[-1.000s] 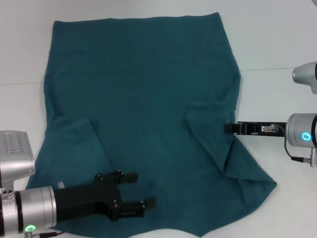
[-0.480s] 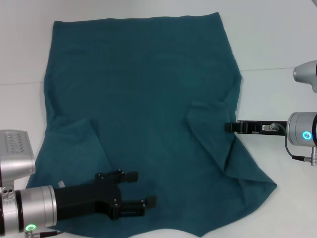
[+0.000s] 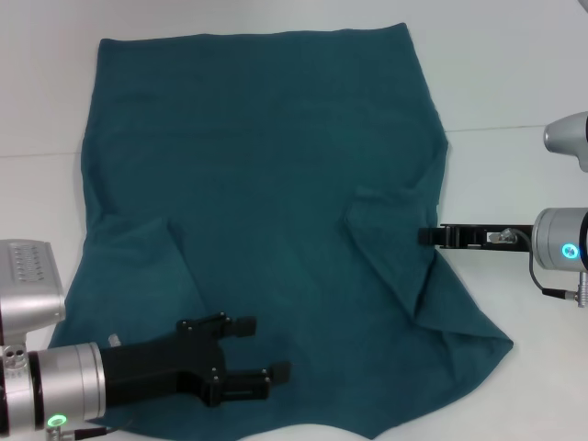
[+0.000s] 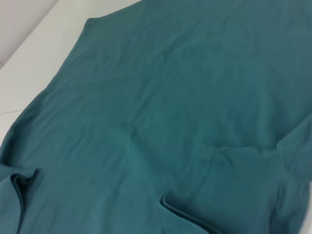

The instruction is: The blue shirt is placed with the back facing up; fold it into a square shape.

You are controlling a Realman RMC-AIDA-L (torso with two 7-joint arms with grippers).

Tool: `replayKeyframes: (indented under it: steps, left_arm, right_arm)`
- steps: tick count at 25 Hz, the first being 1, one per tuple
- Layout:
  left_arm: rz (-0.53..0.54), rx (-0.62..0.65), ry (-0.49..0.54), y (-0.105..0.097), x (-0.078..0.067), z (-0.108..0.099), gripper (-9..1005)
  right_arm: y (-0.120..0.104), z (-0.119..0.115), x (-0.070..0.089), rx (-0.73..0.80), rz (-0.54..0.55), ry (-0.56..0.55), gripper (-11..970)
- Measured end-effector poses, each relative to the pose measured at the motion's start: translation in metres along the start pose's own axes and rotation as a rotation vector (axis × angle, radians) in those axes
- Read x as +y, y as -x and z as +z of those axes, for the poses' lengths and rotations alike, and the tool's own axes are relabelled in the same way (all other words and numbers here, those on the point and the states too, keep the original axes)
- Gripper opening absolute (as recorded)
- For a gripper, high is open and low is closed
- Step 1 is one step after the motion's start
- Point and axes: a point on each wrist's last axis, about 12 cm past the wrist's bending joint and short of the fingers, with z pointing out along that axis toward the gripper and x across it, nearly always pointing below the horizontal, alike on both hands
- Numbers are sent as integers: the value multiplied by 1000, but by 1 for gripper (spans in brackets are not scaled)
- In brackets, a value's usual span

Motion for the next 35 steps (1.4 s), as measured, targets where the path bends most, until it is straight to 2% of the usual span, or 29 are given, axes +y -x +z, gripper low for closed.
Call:
replayKeyframes:
  steps: [3, 8, 17, 24, 27, 29, 35]
  left_arm:
    - [0, 0, 0, 0, 0, 0, 922]
    - [2, 0, 2, 0, 1, -1, 922]
    - [2, -4, 8, 0, 1, -2, 921]
    - [-3, -18, 25, -1, 2, -5, 921]
    - [-6, -25, 33, 0, 3, -7, 921]
    - [-8, -33, 43, 0, 4, -9, 921]
    - [-33, -72, 93, 2, 9, -21, 921]
  right_arm:
    - [0, 1, 3, 8, -13, 18, 96]
    - [1, 4, 12, 19, -41, 62, 11]
    - [7, 18, 40, 30, -101, 177, 12]
    - [7, 20, 47, 36, -107, 220, 11]
    - [6, 15, 48, 4, -108, 269, 186]
    - [6, 10, 46, -24, -105, 287, 267]
    - [-1, -1, 33, -75, -94, 276, 528]
